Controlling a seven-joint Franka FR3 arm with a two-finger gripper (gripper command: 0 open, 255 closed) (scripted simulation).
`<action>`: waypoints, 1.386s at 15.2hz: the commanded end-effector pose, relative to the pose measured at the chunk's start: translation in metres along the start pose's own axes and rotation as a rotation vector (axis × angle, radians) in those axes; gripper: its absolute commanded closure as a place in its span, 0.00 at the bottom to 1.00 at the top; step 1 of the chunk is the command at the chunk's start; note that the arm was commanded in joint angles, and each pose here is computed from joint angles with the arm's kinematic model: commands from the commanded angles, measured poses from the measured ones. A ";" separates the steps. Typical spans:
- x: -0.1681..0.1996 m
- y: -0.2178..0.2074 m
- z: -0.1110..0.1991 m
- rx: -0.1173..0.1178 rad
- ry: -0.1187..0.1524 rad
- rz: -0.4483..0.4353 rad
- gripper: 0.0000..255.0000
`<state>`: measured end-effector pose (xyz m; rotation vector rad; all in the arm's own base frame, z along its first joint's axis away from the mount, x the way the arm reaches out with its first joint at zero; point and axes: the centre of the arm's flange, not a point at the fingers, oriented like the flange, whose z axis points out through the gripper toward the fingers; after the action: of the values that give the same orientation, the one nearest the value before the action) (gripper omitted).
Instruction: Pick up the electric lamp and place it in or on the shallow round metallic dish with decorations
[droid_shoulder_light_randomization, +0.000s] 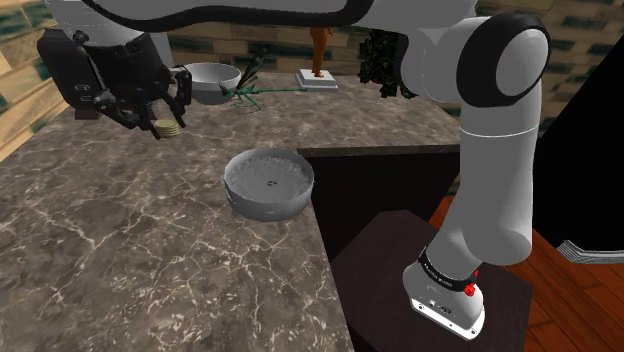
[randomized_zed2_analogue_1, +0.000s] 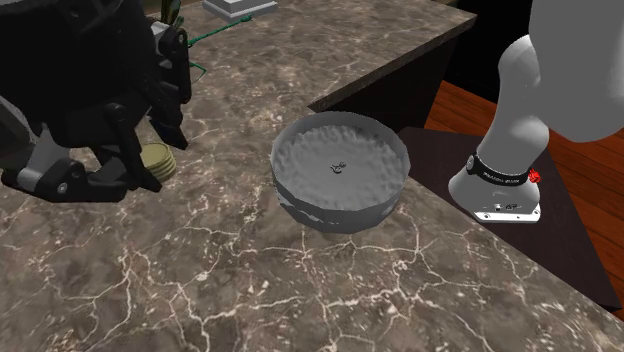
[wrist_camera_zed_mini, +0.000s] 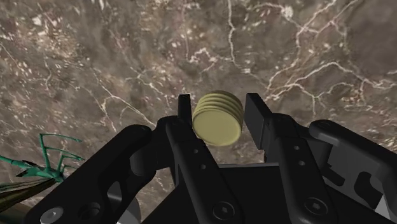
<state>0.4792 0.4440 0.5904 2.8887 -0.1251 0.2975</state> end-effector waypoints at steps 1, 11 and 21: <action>0.002 0.002 -0.010 -0.001 0.000 0.000 1.00; -0.057 0.055 -0.026 -0.001 0.000 0.000 1.00; -0.150 0.123 -0.015 -0.001 0.000 0.000 1.00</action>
<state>0.3215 0.3422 0.6035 2.8869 -0.1240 0.2981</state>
